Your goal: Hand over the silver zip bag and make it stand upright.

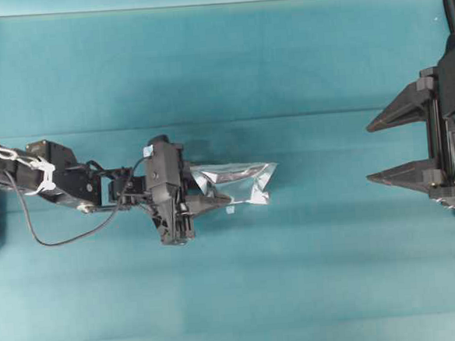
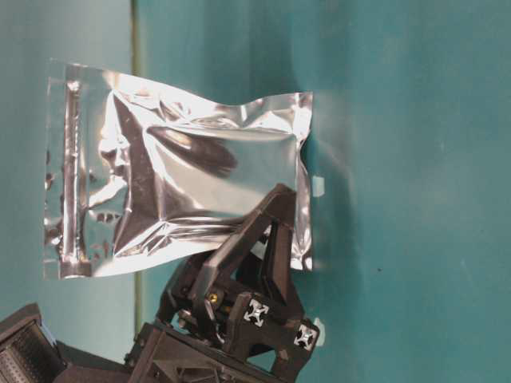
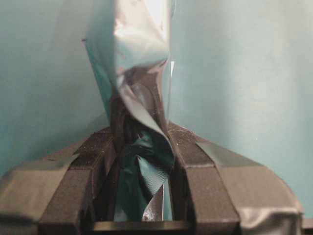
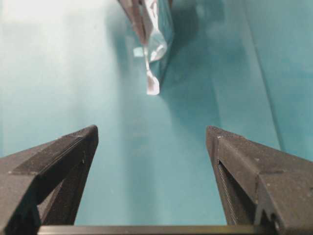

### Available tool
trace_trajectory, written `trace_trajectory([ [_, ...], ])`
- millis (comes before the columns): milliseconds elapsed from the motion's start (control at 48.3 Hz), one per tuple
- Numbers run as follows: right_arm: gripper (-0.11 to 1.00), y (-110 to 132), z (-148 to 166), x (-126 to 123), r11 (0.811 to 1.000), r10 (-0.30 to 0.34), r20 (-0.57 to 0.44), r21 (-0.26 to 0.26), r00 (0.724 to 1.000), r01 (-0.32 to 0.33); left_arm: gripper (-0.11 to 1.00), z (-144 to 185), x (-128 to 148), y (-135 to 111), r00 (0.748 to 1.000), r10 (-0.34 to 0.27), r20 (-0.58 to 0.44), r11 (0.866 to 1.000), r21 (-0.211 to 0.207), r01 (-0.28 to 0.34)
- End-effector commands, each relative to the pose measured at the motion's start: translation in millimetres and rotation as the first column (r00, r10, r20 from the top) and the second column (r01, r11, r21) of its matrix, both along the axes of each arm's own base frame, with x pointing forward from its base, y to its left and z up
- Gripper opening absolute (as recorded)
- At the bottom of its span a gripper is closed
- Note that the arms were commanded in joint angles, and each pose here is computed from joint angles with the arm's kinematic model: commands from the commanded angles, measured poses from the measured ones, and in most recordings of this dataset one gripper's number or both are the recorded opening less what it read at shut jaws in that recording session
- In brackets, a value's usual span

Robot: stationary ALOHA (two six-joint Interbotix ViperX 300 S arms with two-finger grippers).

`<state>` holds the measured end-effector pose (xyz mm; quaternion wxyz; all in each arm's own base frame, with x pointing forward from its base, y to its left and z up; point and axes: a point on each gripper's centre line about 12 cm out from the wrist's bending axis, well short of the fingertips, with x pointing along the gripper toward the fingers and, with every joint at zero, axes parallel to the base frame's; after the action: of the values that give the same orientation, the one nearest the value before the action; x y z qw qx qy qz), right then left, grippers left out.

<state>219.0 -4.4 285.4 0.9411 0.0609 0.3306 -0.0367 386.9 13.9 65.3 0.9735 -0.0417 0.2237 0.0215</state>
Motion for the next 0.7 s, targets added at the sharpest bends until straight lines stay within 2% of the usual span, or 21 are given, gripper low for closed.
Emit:
trace_trajectory([
  [0,0.88,0.1,4.1,1.0,1.000,-0.007,0.017,0.010,1.000,0.006,0.30,3.5,1.4,-0.8,1.000,-0.005,0.009,1.000,0.003,0.005],
  [683,0.88,0.2,2.2,1.4,1.000,-0.006,0.019,0.010,1.000,0.006,0.30,4.1,1.5,-0.1,1.000,-0.003,0.011,1.000,0.004,0.003],
])
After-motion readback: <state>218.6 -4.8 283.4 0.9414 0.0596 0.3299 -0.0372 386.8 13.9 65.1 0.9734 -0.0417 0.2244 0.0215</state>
